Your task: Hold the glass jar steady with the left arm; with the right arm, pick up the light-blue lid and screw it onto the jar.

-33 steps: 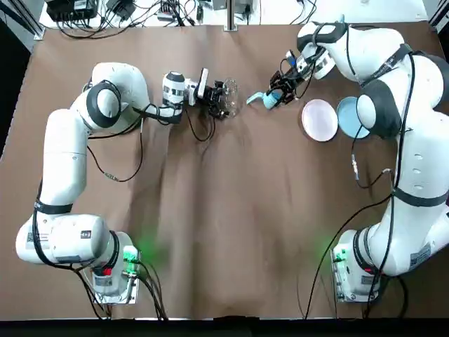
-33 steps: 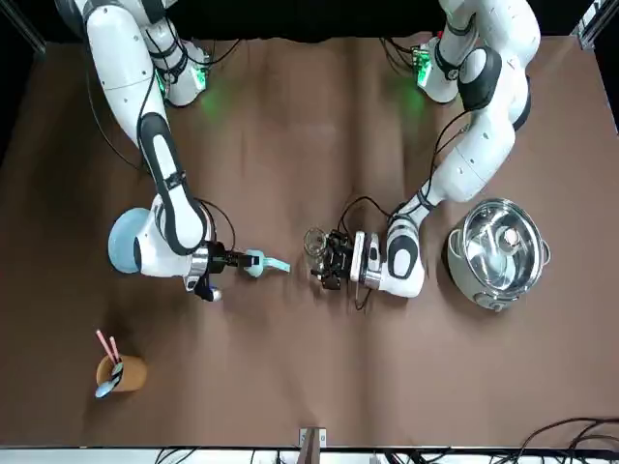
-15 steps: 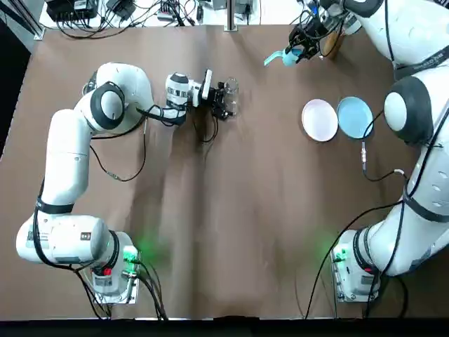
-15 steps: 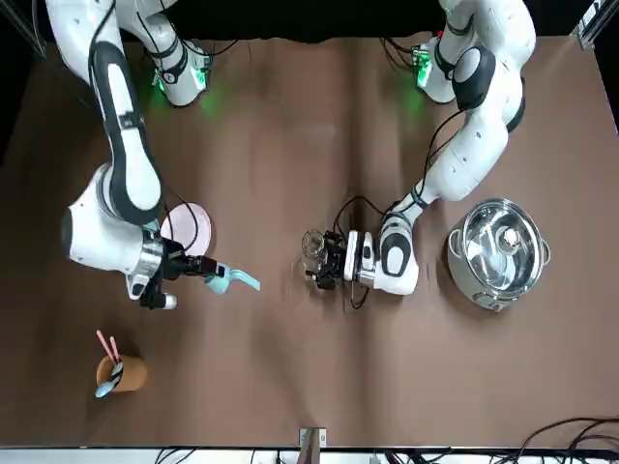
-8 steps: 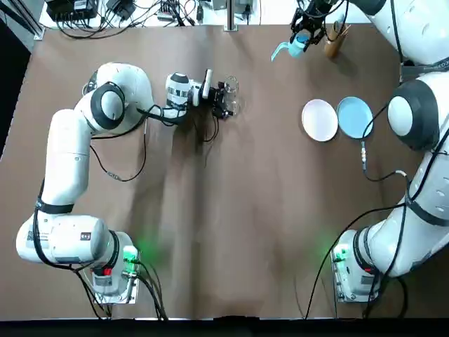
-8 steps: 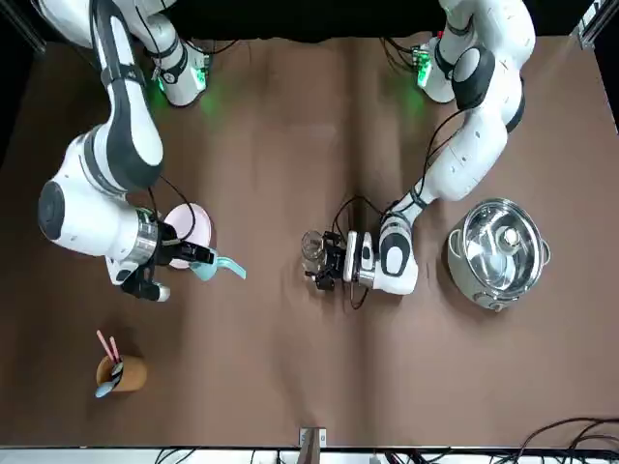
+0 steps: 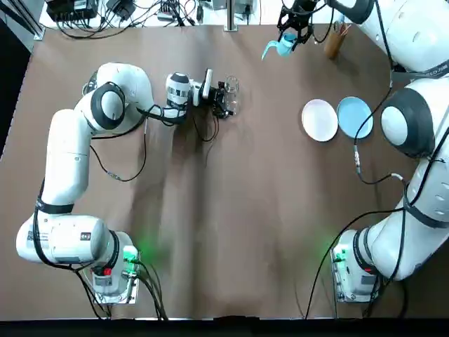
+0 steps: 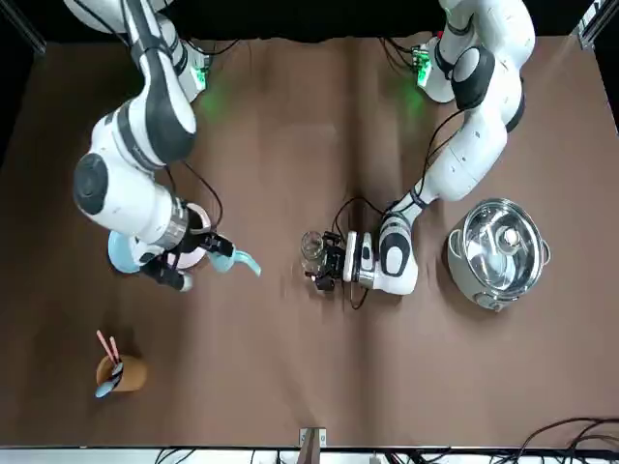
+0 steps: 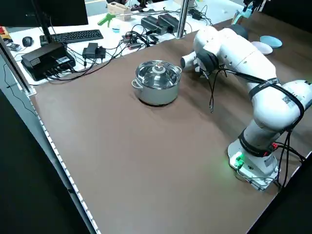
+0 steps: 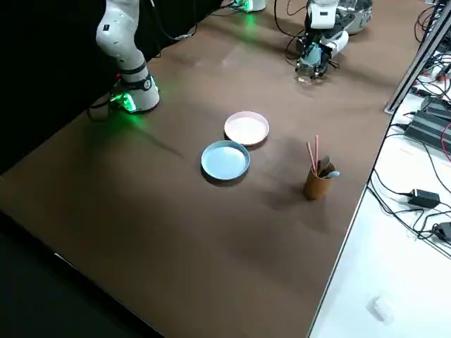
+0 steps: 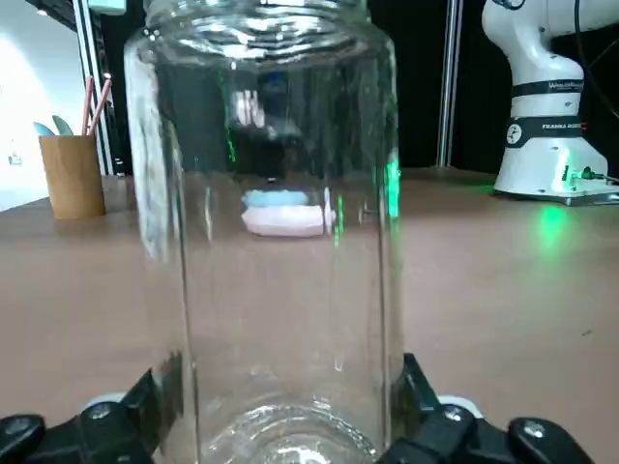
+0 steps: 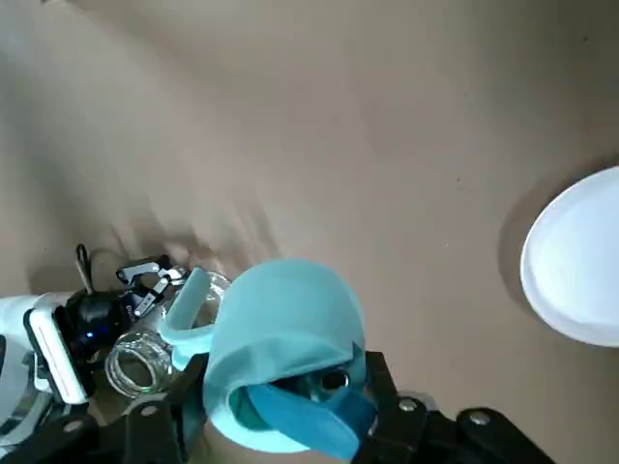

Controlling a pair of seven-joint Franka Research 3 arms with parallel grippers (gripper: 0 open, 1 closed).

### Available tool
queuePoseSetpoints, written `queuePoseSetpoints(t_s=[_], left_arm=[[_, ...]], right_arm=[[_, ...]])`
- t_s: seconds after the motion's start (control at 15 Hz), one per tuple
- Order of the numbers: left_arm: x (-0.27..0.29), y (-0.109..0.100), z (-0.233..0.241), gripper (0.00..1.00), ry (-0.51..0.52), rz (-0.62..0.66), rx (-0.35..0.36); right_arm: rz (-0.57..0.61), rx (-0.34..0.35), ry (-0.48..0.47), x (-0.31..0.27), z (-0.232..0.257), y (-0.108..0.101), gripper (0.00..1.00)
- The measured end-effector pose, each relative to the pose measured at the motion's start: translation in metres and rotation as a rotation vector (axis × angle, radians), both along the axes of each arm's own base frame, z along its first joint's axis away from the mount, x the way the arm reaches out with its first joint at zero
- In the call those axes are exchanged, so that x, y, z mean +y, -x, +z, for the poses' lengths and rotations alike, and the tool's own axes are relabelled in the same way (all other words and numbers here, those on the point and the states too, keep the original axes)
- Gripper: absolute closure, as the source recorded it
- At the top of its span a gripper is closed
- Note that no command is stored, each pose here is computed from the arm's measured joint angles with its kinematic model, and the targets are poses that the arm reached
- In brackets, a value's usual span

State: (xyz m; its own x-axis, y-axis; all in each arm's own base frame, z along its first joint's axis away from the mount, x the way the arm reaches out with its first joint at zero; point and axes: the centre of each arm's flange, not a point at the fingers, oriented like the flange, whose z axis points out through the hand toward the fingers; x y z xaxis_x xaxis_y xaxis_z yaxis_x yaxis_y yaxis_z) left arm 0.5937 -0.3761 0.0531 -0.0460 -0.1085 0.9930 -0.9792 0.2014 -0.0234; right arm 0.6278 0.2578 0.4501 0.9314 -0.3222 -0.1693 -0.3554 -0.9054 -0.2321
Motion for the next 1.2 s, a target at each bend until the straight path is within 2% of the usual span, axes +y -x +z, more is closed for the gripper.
queuePoseSetpoints(t_s=[0.27,0.53,0.93,1.2], left_arm=[[-0.002,0.0,0.001,0.07,-0.003,0.001,-0.005],[-0.003,0.0,0.001,0.07,-0.004,0.001,-0.006],[-0.003,0.0,0.001,0.07,-0.005,0.001,-0.006],[-0.003,0.0,0.001,0.07,-0.005,0.001,-0.007]], right_arm=[[-0.071,0.011,0.013,0.027,-0.002,-0.002,0.32],[-0.124,0.038,0.041,0.066,-0.027,-0.006,0.32],[-0.13,0.011,0.036,0.108,-0.025,-0.002,0.32],[-0.093,0.0,0.029,0.141,-0.018,0.013,0.32]])
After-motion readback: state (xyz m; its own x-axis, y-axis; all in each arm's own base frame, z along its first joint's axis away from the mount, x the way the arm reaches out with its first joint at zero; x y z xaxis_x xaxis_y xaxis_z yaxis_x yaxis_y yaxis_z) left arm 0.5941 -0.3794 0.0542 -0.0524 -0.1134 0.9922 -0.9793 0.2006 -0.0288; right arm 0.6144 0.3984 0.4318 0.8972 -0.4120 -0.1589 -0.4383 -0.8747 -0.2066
